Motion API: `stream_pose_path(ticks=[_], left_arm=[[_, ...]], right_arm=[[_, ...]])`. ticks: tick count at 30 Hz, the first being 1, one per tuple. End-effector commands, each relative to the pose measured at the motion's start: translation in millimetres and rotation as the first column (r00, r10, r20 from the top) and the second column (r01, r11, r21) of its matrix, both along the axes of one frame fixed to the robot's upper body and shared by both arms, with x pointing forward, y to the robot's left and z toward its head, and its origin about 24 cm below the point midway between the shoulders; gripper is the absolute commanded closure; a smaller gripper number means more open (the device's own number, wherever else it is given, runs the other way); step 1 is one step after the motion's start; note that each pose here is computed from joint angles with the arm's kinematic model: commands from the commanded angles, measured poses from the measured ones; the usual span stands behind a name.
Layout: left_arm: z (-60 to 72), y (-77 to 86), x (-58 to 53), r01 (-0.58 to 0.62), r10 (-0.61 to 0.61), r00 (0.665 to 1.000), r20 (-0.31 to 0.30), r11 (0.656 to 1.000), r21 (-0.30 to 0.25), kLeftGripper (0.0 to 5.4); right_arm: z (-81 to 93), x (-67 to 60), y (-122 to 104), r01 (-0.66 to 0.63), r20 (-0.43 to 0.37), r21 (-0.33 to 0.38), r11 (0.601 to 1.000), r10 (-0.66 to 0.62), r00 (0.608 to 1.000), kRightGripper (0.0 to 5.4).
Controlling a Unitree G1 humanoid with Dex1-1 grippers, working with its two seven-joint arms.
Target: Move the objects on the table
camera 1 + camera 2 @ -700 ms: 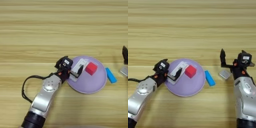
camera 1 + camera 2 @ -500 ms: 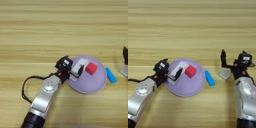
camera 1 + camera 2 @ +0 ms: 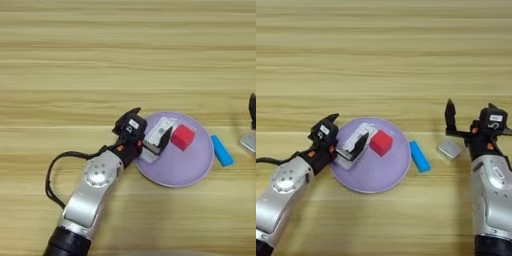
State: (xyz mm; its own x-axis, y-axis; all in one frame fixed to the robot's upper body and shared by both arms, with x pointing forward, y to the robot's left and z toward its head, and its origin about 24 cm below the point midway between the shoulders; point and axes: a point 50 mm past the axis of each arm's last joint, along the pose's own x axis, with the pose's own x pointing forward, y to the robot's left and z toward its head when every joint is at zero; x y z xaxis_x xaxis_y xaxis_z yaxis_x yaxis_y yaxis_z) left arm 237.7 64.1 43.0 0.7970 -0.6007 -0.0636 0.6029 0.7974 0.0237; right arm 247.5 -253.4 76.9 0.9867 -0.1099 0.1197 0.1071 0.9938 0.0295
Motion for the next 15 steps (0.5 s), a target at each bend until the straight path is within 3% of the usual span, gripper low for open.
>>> stream_pose_path(ticks=[1, 15], left_arm=[[2.0, -2.5, -3.2, 0.029, -0.029, 1.0, 0.009, 0.999, -0.023, 0.01], [-2.9, -21.3, -3.6, 0.104, -0.105, 0.994, -0.017, 0.994, -0.035, 0.01]], right_arm=[[3.3, 2.1, -2, 0.011, 0.015, -0.014, 1.0, -0.011, 1.0, 0.0], [3.9, 3.9, 0, 0.005, 0.012, -0.011, 1.0, -0.005, 1.0, 0.0]])
